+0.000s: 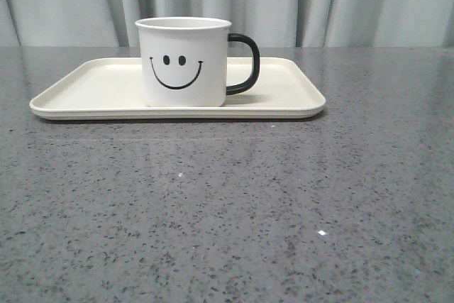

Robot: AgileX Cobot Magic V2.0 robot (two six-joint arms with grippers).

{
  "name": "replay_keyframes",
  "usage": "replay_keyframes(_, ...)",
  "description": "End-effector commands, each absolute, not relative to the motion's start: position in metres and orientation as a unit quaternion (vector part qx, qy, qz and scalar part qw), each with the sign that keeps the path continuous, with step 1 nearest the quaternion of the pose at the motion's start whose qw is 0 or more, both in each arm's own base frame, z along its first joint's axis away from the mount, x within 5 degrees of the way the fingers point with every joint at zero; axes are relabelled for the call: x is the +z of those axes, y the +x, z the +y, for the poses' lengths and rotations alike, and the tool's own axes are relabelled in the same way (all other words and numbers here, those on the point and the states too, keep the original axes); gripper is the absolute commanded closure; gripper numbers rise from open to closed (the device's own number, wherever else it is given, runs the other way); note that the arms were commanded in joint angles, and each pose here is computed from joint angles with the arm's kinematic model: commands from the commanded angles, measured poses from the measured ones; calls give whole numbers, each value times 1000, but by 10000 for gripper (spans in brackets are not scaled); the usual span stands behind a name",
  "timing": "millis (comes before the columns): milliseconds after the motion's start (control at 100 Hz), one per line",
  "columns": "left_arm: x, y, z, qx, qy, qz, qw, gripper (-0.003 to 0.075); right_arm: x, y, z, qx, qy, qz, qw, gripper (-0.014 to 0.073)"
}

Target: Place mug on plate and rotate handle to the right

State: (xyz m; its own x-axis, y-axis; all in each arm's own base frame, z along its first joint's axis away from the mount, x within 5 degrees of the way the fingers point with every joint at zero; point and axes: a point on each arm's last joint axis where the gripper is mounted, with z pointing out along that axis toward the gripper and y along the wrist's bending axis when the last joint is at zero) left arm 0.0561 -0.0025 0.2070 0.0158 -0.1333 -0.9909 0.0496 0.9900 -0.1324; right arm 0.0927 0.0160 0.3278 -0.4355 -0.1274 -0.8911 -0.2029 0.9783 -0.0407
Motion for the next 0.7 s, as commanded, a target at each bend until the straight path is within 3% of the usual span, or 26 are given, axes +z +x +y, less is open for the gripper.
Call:
replay_keyframes(0,214,53,-3,-78,-29,657,749,740,342,95,15,31,-92,822,561,659)
replay_keyframes(690,214,53,-4,-79,-20,657,749,740,342,95,15,31,-92,822,561,659)
